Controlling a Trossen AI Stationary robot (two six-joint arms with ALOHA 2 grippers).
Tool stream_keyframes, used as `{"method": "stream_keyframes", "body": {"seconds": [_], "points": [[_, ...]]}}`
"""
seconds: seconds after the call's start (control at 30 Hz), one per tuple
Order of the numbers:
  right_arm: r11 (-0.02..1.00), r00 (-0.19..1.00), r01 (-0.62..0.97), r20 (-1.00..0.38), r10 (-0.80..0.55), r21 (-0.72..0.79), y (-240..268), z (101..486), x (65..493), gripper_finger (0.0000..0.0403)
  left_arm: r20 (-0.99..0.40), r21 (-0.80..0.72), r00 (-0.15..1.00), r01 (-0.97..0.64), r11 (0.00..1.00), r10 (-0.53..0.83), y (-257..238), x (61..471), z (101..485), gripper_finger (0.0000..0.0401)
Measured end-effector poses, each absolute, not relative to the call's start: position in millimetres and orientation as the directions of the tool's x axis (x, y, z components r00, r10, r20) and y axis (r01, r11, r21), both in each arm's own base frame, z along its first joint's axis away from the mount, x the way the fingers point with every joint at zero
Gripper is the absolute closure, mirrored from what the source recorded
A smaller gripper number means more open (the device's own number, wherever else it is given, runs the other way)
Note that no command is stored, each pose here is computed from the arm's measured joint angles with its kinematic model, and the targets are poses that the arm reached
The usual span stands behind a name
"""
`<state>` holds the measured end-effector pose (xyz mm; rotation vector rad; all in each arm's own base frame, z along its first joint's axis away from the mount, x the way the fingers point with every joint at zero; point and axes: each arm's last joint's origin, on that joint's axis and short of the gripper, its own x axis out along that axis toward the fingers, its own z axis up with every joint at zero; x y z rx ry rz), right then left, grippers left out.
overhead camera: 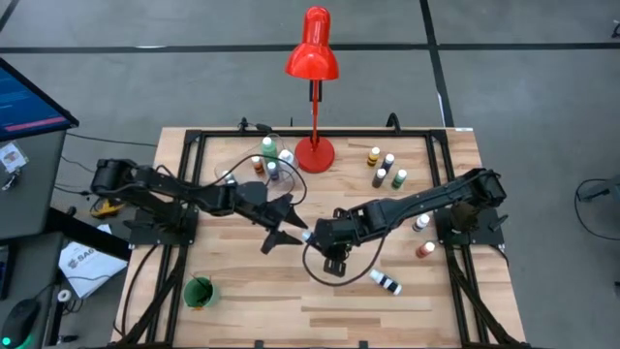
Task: Pick & Place Paint Supplies
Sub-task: Put the black paint bottle into the transparent bin
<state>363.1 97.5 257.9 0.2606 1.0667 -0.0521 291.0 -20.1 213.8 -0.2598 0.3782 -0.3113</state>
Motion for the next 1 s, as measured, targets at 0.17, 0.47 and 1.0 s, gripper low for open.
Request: {"method": "stream_keyframes", "body": {"seconds": [0.17,0.47,1.0], "points": [[0.968,0.482,0.168,-0.872,0.084,0.186,97.4,257.8,362.8,0.0265,-0.31,-0.304,0.887,0.25,0.919,-0.343,-20.4,297.3,216.9,0.016],[0.971,0.482,0.158,-0.872,0.084,0.181,97.2,257.8,362.9,0.026,-0.302,-0.295,0.889,0.256,0.921,-0.344,-20.4,298.4,219.4,0.016],[0.976,0.484,0.136,-0.871,0.082,0.167,95.2,258.0,363.4,0.0258,-0.31,-0.299,0.886,0.254,0.92,-0.345,-20.9,298.1,218.6,0.0234]]}}
